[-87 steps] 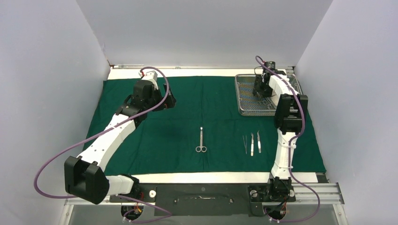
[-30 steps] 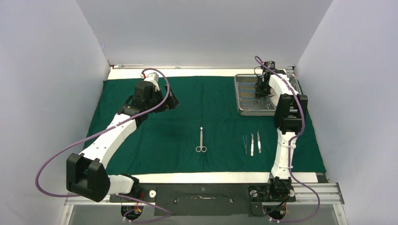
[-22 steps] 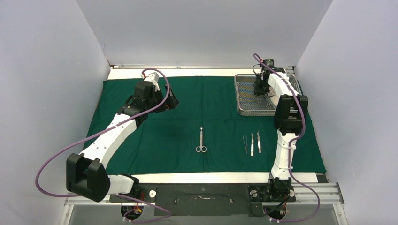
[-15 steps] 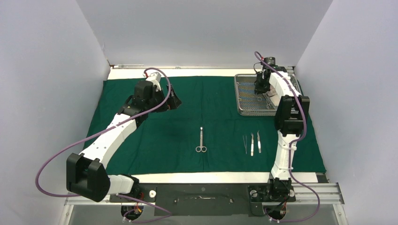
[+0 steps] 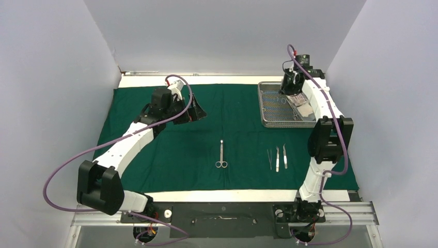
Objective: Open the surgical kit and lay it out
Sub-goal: Pick up the medical item from the container, then place the medical item in the surgical kit.
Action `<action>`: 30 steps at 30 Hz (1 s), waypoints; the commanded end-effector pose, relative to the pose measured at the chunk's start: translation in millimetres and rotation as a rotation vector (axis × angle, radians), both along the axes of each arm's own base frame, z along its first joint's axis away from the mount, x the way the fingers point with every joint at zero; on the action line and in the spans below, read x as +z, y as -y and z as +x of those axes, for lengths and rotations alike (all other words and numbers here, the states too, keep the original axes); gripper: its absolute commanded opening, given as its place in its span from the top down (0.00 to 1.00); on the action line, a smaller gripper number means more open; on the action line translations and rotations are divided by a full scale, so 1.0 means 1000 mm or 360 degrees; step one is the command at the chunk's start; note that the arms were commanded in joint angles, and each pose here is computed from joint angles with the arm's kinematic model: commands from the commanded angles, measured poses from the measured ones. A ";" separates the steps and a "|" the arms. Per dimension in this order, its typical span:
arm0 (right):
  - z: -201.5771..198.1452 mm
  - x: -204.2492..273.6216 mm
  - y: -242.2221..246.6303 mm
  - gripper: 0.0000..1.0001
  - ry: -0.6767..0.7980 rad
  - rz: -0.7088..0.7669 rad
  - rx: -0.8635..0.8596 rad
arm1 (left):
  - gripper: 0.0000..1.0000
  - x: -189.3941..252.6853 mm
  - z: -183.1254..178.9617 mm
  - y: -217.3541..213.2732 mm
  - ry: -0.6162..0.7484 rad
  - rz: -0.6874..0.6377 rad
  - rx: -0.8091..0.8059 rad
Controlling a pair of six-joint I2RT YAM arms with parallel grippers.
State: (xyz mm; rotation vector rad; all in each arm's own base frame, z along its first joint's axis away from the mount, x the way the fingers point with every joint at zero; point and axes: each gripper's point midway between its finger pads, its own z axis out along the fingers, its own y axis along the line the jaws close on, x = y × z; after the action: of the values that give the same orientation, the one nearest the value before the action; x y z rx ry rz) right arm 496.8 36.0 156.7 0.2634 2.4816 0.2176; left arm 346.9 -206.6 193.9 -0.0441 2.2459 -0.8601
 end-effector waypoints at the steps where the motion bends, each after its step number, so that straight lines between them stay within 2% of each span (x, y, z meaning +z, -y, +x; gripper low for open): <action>1: -0.014 0.056 -0.042 0.95 0.0197 0.0164 0.0045 | 0.01 0.033 0.009 0.018 0.0113 -0.0167 -0.0061; 7: -0.052 0.069 -0.103 0.95 0.0206 0.0373 0.0182 | 0.00 0.040 0.011 0.030 0.0048 -0.0334 -0.0069; 12: -0.086 0.054 -0.149 0.95 0.0194 0.0520 0.0340 | 0.00 0.040 0.018 0.039 -0.0092 -0.0520 -0.0018; 16: -0.115 0.034 -0.187 0.95 0.0149 0.0630 0.0487 | 0.08 0.029 0.025 0.048 -0.0214 -0.0607 0.0001; 25: -0.141 0.005 -0.251 0.95 0.0087 0.0694 0.0684 | 0.12 -0.004 0.030 0.064 -0.0463 -0.0757 0.0002; 30: -0.149 -0.003 -0.280 0.95 0.0037 0.0739 0.0769 | 0.25 -0.018 0.038 0.068 -0.0540 -0.0762 0.0035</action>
State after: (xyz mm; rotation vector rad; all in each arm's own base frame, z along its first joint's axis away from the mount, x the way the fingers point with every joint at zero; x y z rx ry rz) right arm 336.4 287.4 138.1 -0.1235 2.4860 0.9036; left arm 372.2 -266.9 160.9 -0.4714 2.3346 -1.3770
